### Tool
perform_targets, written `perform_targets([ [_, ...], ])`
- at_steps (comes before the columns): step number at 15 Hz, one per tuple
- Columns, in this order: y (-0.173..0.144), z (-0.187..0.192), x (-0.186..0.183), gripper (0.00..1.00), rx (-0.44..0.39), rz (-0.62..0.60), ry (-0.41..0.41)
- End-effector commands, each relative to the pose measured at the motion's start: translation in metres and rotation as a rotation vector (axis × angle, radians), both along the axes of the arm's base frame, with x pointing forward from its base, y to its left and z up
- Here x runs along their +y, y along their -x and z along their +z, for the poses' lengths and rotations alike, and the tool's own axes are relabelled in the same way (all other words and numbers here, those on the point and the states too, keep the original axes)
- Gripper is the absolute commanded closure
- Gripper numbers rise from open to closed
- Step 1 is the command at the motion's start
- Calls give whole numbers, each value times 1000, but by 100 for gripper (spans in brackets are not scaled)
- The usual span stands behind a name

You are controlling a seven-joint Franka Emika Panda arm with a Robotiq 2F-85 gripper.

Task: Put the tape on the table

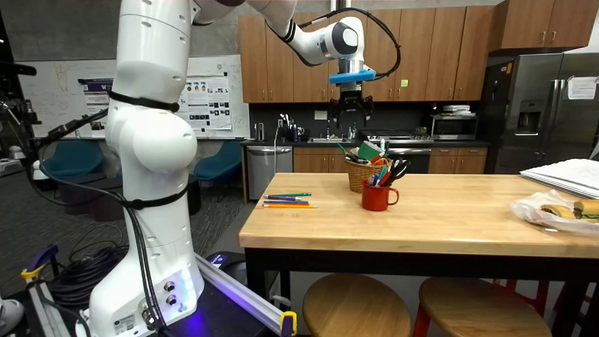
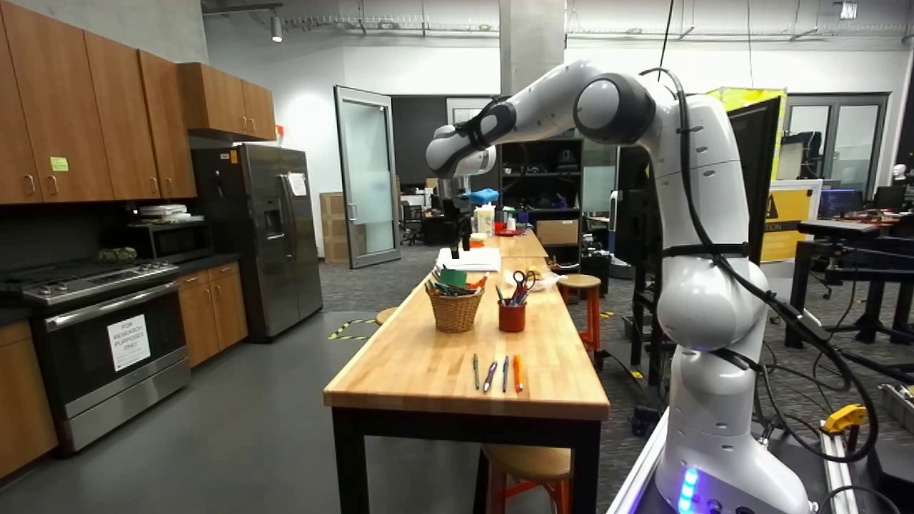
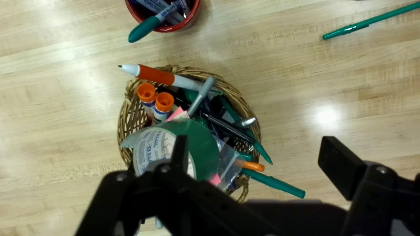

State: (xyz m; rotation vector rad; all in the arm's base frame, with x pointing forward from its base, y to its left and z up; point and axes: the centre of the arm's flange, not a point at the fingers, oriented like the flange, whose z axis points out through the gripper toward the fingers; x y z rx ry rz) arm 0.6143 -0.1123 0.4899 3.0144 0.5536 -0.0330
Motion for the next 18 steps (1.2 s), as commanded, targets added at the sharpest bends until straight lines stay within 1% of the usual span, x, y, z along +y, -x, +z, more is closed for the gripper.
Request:
perform_targets([
  [1, -8, -4, -22, 0, -7, 25, -42],
  [6, -13, -18, -35, 0, -5, 64, -134],
  [8, -18, -24, -36, 0, -4, 84, -156],
  [18, -45, -42, -42, 0, 0, 168, -143],
])
